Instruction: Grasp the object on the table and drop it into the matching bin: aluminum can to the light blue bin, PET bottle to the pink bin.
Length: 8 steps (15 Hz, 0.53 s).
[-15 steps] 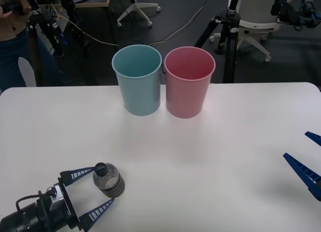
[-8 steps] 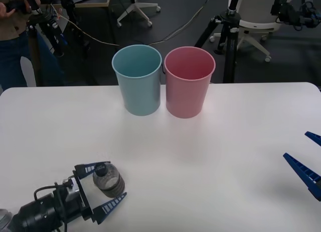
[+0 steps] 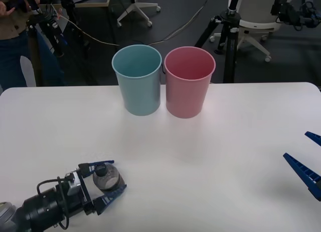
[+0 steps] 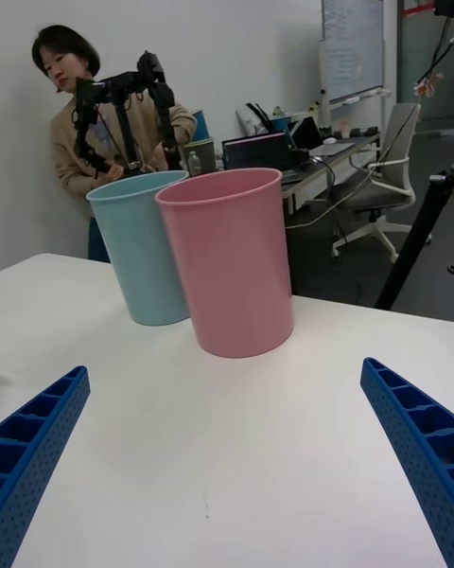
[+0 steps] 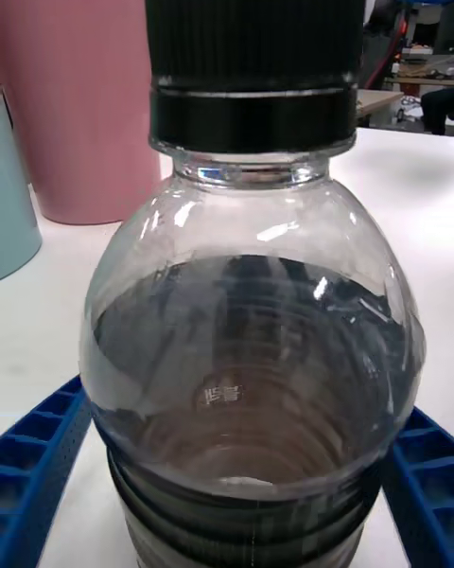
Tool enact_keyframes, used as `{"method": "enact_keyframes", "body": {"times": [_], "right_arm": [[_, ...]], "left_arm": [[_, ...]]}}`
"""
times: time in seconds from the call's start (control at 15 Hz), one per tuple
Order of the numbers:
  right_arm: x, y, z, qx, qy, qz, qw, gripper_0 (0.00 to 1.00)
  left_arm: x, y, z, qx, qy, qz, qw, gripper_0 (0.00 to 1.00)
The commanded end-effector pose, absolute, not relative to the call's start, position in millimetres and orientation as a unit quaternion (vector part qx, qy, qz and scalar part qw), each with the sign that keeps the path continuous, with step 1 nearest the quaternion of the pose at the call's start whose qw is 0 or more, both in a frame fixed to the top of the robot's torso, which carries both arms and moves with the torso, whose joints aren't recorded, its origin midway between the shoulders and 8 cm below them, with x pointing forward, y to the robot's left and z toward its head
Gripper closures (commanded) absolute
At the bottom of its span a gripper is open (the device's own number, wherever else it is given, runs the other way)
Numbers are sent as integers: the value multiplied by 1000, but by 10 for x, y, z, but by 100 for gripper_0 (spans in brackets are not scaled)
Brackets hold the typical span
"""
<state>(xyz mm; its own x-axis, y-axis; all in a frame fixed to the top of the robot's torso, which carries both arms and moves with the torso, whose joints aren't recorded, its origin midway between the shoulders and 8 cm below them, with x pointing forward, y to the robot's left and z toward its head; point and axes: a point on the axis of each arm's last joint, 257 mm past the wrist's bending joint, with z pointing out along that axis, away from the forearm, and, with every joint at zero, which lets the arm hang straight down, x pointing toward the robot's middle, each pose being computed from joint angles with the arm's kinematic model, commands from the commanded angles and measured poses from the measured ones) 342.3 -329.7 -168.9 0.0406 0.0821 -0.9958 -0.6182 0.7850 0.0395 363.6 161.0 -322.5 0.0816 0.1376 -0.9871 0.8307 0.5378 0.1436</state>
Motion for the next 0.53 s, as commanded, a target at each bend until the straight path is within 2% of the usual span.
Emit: {"method": "enact_keyframes", "body": {"times": [0.07, 0.53], "right_arm": [[3423, -3297, -1689, -208, 645, 253, 691, 0], [3423, -3297, -1689, -208, 645, 253, 691, 0]], "left_arm": [[3653, 1623, -3194, 387, 618, -282, 624, 96], [3606, 1678, -3061, 391, 607, -293, 628, 100]]}}
